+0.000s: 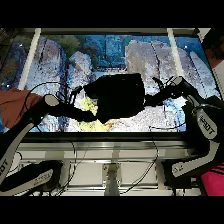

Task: Fold the clothes and pants, and hang the long-sleeved shirts on hangers.

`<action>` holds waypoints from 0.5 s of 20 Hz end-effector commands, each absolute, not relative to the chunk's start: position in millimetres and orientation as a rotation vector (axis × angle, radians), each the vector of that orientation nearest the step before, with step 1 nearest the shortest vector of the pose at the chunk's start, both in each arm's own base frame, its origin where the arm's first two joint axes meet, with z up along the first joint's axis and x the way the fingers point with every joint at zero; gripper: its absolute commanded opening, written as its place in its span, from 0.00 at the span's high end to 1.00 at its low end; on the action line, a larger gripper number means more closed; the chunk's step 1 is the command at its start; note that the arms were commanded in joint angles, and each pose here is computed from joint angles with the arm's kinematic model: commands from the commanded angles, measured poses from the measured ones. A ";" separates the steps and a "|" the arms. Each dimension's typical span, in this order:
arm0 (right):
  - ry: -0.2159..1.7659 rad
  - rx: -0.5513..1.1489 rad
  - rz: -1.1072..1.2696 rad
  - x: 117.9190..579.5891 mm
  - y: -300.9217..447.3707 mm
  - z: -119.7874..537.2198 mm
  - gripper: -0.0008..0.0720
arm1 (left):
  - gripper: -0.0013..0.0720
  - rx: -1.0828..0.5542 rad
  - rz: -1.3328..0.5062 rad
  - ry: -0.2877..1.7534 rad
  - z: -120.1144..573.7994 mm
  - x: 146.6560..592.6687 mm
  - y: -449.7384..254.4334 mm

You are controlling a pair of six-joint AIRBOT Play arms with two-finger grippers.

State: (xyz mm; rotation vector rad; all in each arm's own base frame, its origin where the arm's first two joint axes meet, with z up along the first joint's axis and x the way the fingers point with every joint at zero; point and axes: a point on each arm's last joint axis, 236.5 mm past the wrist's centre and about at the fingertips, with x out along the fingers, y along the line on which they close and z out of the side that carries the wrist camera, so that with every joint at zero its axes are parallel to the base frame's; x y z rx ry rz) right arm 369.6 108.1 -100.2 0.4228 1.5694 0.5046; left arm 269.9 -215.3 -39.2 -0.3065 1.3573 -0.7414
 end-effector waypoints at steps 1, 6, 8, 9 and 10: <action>1.514 0.508 0.495 387.3 103.6 -81.7 0.96 | 0.35 -0.313 -0.678 1.277 -40.3 293.6 -211.6; 1.397 0.718 0.561 414.6 130.5 -45.9 0.96 | 0.35 -0.393 -0.620 1.245 -35.8 307.2 -213.7; 1.272 0.954 0.653 438.8 162.3 -2.1 0.96 | 0.40 -0.434 -0.617 1.224 -30.7 312.4 -217.6; 1.183 1.074 0.695 455.0 174.1 24.4 0.96 | 0.44 -0.455 -0.606 1.202 -27.9 318.2 -218.1; 1.078 1.181 0.742 472.3 183.1 53.8 0.96 | 0.44 -0.471 -0.596 1.183 -25.6 323.3 -218.6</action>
